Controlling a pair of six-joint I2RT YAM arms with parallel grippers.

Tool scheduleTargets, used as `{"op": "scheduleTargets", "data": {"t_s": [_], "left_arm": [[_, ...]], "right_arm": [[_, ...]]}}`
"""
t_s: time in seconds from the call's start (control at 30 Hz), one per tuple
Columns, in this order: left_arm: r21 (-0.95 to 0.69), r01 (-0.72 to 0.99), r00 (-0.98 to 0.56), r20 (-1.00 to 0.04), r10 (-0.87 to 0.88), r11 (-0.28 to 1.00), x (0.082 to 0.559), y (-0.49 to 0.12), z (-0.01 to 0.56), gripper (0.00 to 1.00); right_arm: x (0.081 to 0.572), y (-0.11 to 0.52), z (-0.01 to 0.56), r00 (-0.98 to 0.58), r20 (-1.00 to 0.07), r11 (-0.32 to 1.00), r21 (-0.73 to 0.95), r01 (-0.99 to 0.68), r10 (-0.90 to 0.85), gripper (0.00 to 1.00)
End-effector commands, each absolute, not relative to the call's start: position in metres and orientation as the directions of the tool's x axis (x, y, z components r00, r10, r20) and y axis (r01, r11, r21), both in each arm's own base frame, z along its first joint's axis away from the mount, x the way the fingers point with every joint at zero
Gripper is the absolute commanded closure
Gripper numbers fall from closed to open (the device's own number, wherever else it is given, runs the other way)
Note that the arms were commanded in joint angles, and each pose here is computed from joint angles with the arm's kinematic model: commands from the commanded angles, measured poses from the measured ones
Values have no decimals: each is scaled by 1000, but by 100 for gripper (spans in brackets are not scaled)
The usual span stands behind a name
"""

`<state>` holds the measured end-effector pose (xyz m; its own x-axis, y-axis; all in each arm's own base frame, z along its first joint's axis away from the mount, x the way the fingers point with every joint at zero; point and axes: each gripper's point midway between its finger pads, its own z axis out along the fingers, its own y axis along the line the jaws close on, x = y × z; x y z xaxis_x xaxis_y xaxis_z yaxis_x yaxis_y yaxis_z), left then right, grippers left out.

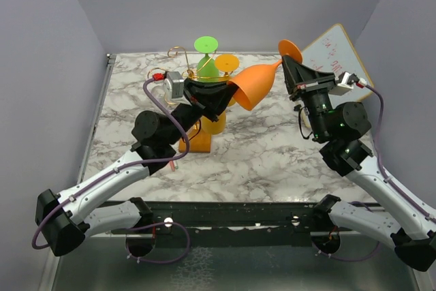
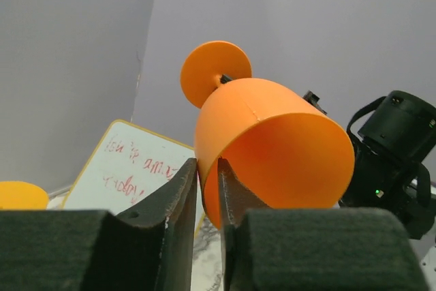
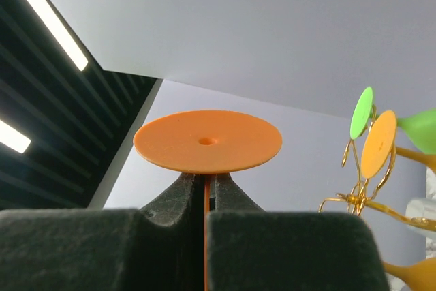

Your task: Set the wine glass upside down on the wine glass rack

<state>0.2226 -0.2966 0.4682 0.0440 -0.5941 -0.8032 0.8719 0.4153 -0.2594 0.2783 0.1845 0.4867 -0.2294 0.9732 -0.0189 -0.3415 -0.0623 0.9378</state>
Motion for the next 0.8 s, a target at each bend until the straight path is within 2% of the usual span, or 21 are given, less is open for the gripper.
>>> {"op": "scheduleTargets", "data": {"t_s": [0.0,0.17,0.3,0.47,0.6,0.67,0.77], "left_arm": [[-245,923,-8,-785,-620,298,191,-296,480,75],[-288,918,-56,-774,-631,272,184,-288,484,39],[-334,917,-143,-787,-600,219,169,-286,493,17],[-411,894,-256,-794,-551,177,156,-283,495,8],[-492,848,-349,-800,-487,200,162,-292,493,8],[-522,827,-404,-809,-427,206,166,-304,488,8],[-539,828,-477,-822,-311,153,163,-329,477,8]], "right_arm": [[277,163,506,-124,-37,-17,912,-410,992,99],[267,158,505,-105,-105,49,898,-436,989,99],[254,157,509,-89,-249,179,864,-471,965,99],[237,157,500,-98,-382,289,822,-490,919,99],[224,165,493,-129,-469,335,773,-538,874,99],[219,172,488,-130,-550,390,721,-572,825,99],[216,178,471,-132,-653,474,659,-584,746,99]]}}
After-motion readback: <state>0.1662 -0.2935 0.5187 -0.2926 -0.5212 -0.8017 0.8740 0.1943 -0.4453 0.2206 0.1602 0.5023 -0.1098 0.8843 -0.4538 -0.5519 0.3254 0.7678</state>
